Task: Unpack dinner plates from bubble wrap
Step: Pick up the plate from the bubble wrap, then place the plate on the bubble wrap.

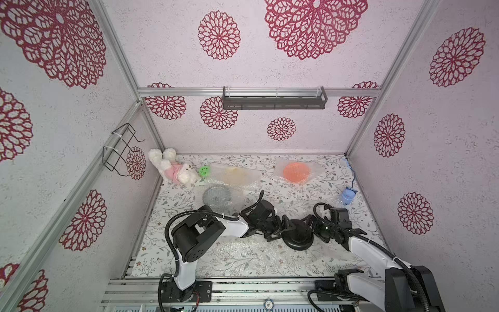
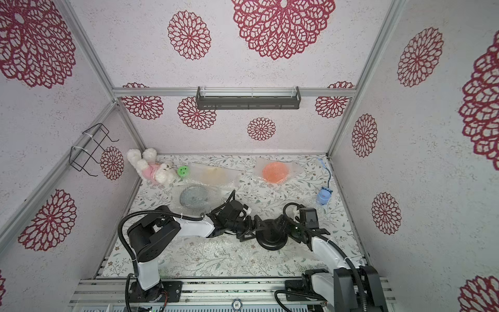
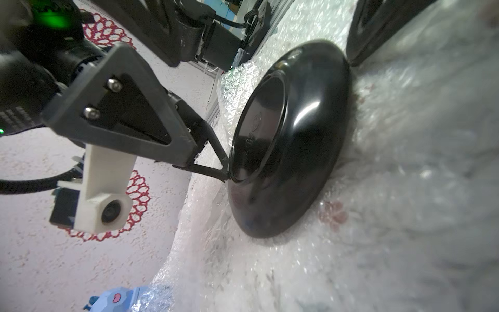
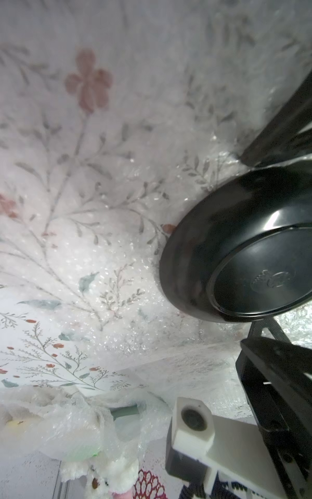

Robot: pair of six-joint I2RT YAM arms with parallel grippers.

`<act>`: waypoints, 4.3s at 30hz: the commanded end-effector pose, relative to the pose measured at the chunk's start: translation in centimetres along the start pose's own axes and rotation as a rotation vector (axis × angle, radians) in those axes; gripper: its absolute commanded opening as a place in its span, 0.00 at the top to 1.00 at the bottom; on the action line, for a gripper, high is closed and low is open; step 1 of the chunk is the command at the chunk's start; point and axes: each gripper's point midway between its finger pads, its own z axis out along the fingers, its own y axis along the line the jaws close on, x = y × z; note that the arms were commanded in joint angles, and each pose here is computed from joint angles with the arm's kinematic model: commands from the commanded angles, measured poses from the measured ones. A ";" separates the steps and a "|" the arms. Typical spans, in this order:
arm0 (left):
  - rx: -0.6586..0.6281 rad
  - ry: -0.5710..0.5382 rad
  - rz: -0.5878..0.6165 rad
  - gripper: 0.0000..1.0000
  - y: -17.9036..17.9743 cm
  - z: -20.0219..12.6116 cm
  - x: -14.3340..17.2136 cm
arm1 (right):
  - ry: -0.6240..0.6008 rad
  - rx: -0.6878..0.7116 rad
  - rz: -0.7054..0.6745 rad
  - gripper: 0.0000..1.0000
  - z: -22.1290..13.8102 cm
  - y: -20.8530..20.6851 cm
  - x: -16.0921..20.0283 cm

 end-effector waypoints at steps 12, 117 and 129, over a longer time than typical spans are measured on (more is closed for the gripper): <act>0.295 -0.091 0.141 0.03 -8.4 -3.0 -0.7 | 0.114 0.104 0.062 0.01 0.8 -3.2 3.3; -0.882 0.040 1.222 0.40 0.5 -1.4 -1.5 | -0.078 -0.056 -0.008 0.01 -3.2 2.9 -6.1; -0.250 -0.381 0.976 0.00 -10.2 -14.3 1.6 | 0.029 -0.131 -0.166 0.07 -0.4 7.6 -4.1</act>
